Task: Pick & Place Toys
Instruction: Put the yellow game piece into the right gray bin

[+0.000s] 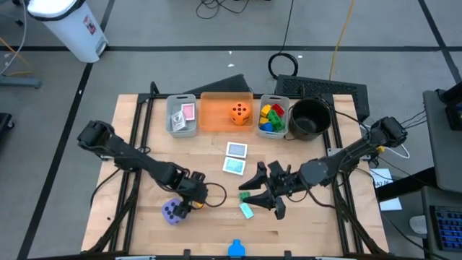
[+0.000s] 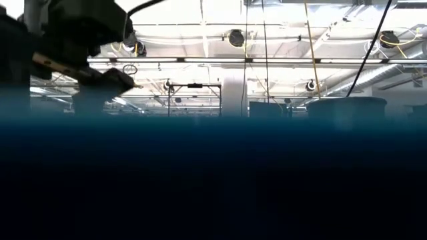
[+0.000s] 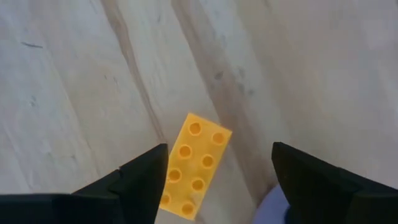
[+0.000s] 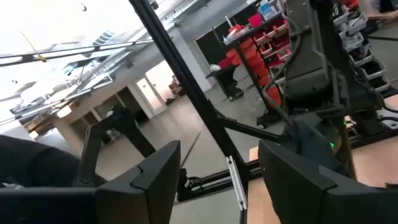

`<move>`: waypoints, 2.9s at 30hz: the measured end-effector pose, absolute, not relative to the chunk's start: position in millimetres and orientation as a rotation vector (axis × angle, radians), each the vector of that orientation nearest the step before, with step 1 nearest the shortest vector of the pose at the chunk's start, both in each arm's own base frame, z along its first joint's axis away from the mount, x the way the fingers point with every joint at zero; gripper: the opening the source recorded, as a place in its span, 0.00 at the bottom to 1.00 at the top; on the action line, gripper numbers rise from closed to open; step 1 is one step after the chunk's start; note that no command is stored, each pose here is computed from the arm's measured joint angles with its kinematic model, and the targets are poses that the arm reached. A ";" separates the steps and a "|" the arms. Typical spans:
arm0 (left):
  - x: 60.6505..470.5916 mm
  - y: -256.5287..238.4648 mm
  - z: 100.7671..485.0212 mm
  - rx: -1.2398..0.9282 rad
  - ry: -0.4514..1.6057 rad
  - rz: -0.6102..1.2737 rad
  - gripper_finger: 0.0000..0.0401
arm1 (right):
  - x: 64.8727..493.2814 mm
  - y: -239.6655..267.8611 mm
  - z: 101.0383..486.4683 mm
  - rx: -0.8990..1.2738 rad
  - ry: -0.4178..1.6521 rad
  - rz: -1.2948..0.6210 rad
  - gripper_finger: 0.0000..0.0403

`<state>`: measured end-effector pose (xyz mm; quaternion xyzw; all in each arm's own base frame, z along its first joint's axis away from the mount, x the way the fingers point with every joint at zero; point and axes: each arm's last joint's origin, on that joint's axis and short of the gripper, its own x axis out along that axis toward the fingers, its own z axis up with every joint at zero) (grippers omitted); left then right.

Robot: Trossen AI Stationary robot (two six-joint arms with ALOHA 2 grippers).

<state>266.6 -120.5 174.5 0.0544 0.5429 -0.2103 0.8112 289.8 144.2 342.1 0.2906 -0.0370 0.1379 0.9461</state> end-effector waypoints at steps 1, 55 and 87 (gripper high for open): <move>267.3 -120.9 171.4 0.127 1.168 -0.454 0.75 | 289.8 144.2 341.8 0.591 -0.073 0.280 0.51; 279.5 -102.4 165.1 0.079 1.359 -0.196 0.77 | 294.8 134.8 338.0 0.518 -0.054 0.229 0.51; 280.9 -98.8 149.1 -0.083 1.473 -0.103 0.35 | 294.8 134.8 338.0 0.521 -0.053 0.229 0.51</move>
